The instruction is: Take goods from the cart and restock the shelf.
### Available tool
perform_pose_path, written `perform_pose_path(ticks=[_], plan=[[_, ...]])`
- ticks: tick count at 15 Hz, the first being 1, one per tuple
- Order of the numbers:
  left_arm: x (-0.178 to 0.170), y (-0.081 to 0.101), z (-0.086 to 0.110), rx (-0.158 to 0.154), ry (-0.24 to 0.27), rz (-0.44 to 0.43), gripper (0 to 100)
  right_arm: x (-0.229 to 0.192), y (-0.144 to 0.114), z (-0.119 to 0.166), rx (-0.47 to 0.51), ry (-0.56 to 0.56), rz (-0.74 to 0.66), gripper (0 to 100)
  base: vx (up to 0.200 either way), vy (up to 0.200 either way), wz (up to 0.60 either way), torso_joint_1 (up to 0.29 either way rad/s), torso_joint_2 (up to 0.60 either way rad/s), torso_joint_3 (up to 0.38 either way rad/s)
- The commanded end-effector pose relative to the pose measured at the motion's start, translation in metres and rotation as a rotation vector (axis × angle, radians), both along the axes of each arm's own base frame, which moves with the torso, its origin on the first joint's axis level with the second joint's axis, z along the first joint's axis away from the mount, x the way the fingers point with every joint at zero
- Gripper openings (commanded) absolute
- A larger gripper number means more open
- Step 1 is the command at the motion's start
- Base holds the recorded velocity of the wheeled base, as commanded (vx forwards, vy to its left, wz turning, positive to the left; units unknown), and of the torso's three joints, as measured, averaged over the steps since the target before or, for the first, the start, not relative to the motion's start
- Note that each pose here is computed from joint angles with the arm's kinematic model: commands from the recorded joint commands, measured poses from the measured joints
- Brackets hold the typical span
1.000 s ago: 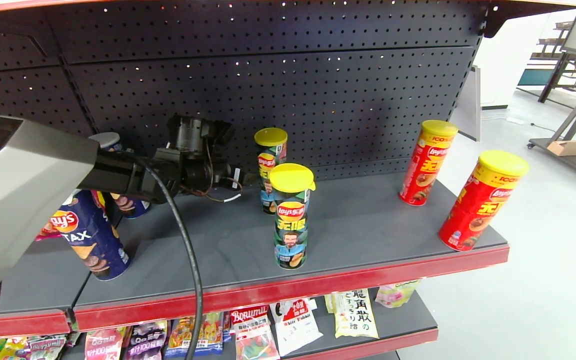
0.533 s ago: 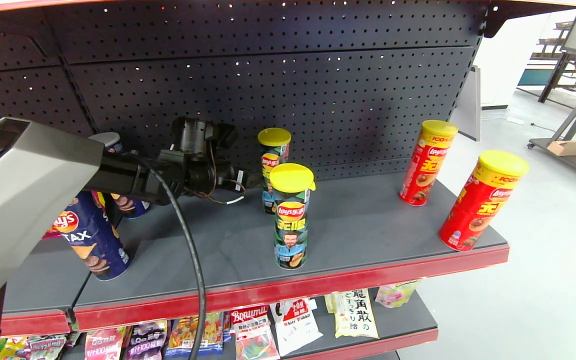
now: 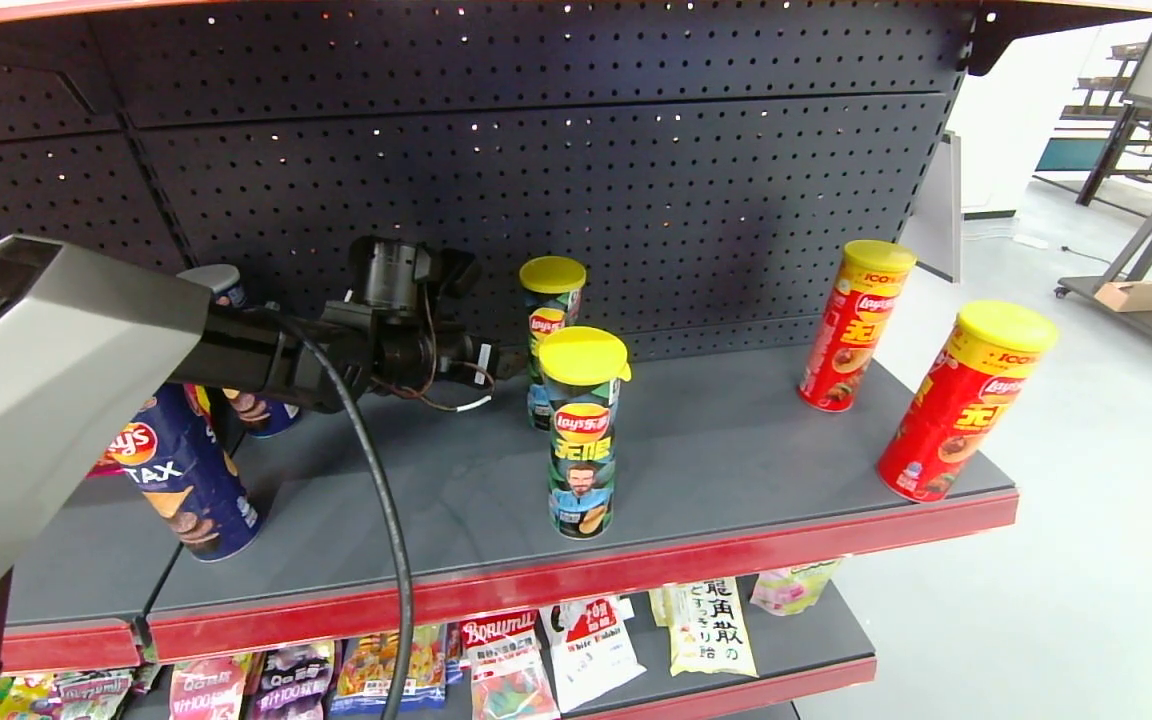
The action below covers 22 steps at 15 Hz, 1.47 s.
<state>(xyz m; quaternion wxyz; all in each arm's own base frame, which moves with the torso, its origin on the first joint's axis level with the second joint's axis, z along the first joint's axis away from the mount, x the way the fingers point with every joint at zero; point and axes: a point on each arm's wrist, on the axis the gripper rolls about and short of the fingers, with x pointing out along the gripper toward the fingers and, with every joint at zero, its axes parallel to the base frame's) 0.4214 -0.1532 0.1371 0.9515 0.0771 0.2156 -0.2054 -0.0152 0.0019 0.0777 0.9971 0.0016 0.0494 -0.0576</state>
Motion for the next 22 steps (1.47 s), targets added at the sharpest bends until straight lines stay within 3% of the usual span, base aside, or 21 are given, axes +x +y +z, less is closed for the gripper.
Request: perform_pose_path(ticks=[1, 3, 11, 14, 17, 19, 20, 22], plan=[[-0.002, 0.000, 0.000, 0.000, 0.001, -0.002, 100, 0.000, 0.000, 0.000, 0.000, 0.001, 0.001, 100, 0.000, 0.000, 0.00, 0.000, 0.00, 0.000], [-0.006, 0.003, 0.004, 0.000, 0.001, 0.001, 100, 0.000, 0.000, 0.000, 0.000, 0.001, 0.001, 100, 0.000, 0.000, 0.00, 0.000, 0.00, 0.000], [-0.060, 0.037, 0.055, -0.009, 0.006, 0.018, 100, 0.000, 0.000, 0.000, 0.000, 0.001, 0.001, 100, 0.000, 0.000, 0.00, 0.000, 0.00, 0.000], [-0.110, 0.052, 0.081, 0.003, 0.072, 0.000, 100, 0.000, 0.000, 0.000, 0.000, 0.001, 0.001, 100, 0.000, 0.000, 0.00, 0.000, 0.00, 0.000], [-0.154, 0.072, 0.091, 0.020, 0.105, 0.013, 100, 0.000, 0.000, 0.000, 0.000, 0.001, 0.001, 100, 0.000, 0.000, 0.00, 0.000, 0.00, 0.000], [-0.176, 0.085, 0.091, 0.025, 0.115, 0.036, 100, 0.000, 0.000, 0.000, 0.000, 0.001, 0.001, 100, 0.000, 0.000, 0.00, 0.000, 0.00, 0.000], [-0.206, 0.097, 0.090, 0.023, 0.120, 0.055, 100, 0.000, 0.000, 0.000, 0.000, 0.001, 0.001, 100, 0.000, 0.000, 0.00, 0.000, 0.00, 0.000], [-0.254, 0.113, 0.085, 0.018, 0.086, 0.073, 100, 0.000, 0.000, 0.000, 0.000, 0.001, 0.001, 100, 0.000, 0.000, 0.00, 0.000, 0.00, 0.000]])
